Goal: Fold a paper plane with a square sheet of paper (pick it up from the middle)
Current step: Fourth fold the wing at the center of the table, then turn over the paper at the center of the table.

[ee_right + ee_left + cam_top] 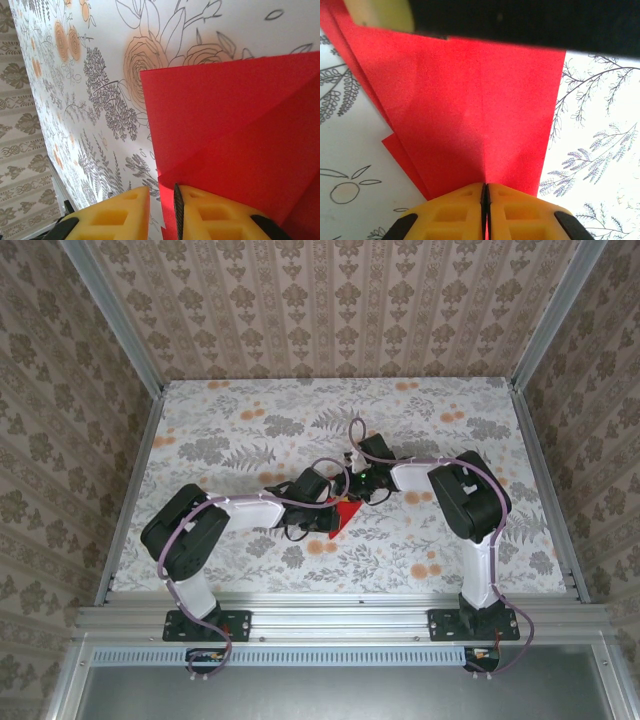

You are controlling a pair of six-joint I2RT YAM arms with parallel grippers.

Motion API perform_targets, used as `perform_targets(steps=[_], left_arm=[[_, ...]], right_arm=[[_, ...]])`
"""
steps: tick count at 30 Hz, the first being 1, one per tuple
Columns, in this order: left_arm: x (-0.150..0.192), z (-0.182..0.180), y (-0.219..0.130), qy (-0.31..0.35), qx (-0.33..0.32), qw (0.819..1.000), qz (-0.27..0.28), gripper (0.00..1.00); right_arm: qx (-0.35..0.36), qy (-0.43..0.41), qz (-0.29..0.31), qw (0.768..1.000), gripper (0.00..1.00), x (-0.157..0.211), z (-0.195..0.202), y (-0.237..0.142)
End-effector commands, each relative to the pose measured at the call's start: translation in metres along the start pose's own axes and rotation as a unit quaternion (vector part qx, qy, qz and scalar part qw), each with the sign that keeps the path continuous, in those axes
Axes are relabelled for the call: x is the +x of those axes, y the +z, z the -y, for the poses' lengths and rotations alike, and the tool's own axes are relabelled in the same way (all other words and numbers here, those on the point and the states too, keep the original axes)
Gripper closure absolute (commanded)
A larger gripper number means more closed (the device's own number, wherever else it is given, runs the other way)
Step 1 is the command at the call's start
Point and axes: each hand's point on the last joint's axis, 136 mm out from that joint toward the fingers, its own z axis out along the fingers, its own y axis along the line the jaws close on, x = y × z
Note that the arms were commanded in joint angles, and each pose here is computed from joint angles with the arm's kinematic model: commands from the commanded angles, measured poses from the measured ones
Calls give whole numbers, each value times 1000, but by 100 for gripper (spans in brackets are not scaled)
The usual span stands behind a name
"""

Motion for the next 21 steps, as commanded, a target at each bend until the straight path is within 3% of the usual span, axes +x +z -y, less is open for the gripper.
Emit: perform_targets(steps=[1,21], left_arm=[[20,-16,8,10,-30,999,-37,89],[45,-37,13,16,-63,994,-86,90]], right_arm=[[9,0,0,1000,75,-8,13,2],[29,9,53,998,74,-59,36,-18]])
